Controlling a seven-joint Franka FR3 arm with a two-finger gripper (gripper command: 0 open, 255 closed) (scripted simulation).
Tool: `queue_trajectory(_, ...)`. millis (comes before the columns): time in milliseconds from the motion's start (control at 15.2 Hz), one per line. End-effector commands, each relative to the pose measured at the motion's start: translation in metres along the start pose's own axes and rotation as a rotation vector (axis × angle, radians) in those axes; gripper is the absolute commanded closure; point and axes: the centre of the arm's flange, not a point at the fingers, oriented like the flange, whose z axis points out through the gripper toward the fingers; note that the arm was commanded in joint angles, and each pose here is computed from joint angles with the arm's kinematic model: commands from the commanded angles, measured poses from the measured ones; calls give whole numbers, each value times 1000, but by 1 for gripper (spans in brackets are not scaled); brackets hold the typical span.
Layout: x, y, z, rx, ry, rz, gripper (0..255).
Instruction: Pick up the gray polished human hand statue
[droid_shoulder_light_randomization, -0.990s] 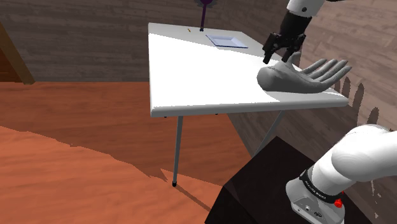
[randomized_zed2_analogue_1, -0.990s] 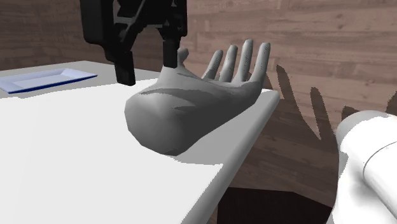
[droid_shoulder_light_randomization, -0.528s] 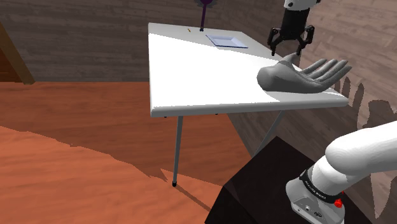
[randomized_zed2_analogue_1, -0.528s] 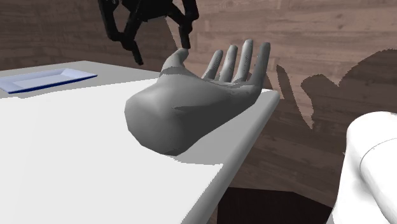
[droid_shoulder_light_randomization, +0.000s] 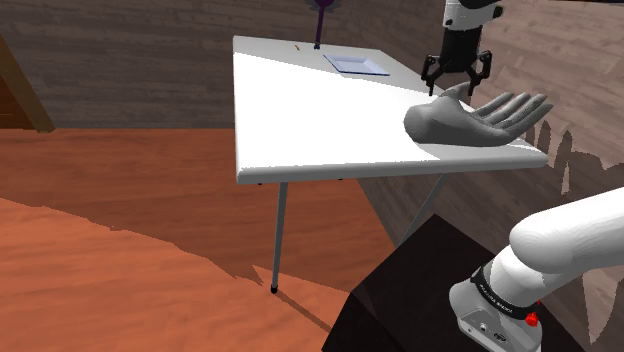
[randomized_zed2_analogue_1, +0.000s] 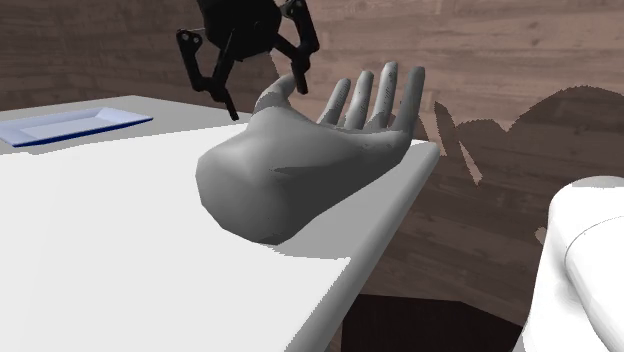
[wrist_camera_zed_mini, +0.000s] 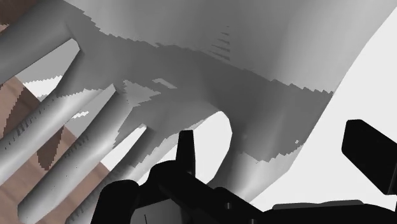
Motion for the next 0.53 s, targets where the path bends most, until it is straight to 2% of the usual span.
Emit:
queue_trajectory(0,-1,-3,8,0,0,1,0)
queue_trajectory(66,-1,-3,8,0,0,1,0)
queue_trajectory(132,-1,-3,8,0,0,1,255)
queue_trajectory(462,0,-3,8,0,0,1,255)
